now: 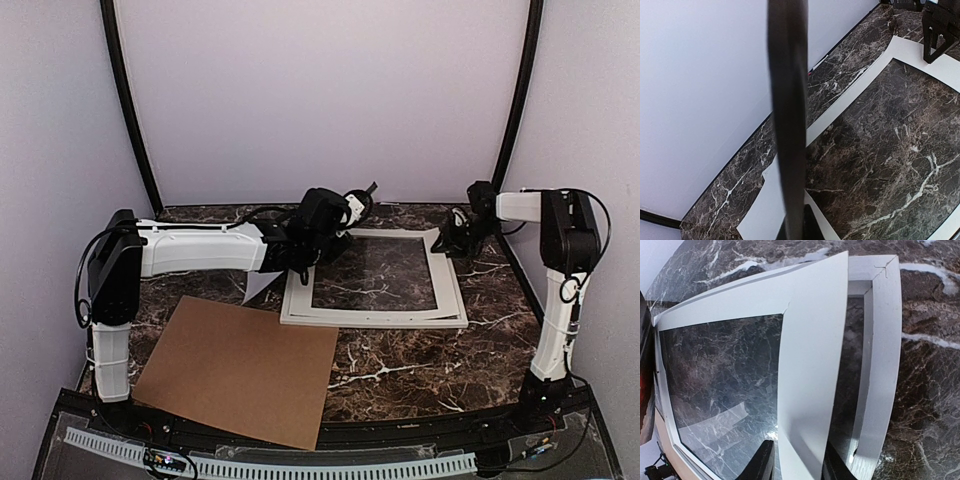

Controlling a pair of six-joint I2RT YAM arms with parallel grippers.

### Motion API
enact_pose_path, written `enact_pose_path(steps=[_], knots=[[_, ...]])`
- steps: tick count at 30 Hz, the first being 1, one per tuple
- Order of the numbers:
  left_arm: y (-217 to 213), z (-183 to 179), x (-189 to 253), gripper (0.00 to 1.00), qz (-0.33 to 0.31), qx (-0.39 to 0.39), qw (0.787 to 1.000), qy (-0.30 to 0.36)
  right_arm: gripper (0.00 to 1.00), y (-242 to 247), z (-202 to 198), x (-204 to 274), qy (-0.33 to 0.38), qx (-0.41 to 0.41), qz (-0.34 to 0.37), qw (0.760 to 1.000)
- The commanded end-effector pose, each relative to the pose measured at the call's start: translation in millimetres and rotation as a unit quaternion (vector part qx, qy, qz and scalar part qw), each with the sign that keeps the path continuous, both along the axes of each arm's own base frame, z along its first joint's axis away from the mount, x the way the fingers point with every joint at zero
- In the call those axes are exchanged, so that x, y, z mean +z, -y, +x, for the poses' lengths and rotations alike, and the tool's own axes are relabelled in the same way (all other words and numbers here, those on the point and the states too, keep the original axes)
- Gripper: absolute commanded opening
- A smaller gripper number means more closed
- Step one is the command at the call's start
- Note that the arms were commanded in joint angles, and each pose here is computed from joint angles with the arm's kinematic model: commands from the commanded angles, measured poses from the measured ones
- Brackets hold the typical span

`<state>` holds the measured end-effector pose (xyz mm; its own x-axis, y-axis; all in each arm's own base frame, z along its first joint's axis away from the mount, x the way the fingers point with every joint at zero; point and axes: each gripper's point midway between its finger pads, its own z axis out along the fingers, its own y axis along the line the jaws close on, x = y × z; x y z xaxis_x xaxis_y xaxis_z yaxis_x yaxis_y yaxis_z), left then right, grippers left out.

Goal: Put the photo into the frame
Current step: Adjust the mat board.

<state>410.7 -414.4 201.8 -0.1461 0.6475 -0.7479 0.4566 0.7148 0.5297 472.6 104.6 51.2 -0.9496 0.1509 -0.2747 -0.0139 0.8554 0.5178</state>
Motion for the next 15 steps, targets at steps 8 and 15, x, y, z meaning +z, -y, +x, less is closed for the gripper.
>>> enact_pose_path(steps=[8, 15], knots=[[-4.2, 5.7, 19.3, 0.00, -0.007, 0.015, 1.000, 0.022, 0.30, -46.2, 19.4, 45.4, 0.067, 0.037, 0.051, 0.996], [-10.5, 8.6, 20.0, 0.00, 0.002, 0.034, 0.999, 0.032, 0.25, -70.5, 10.9, 64.1, 0.087, 0.056, 0.048, 0.993]])
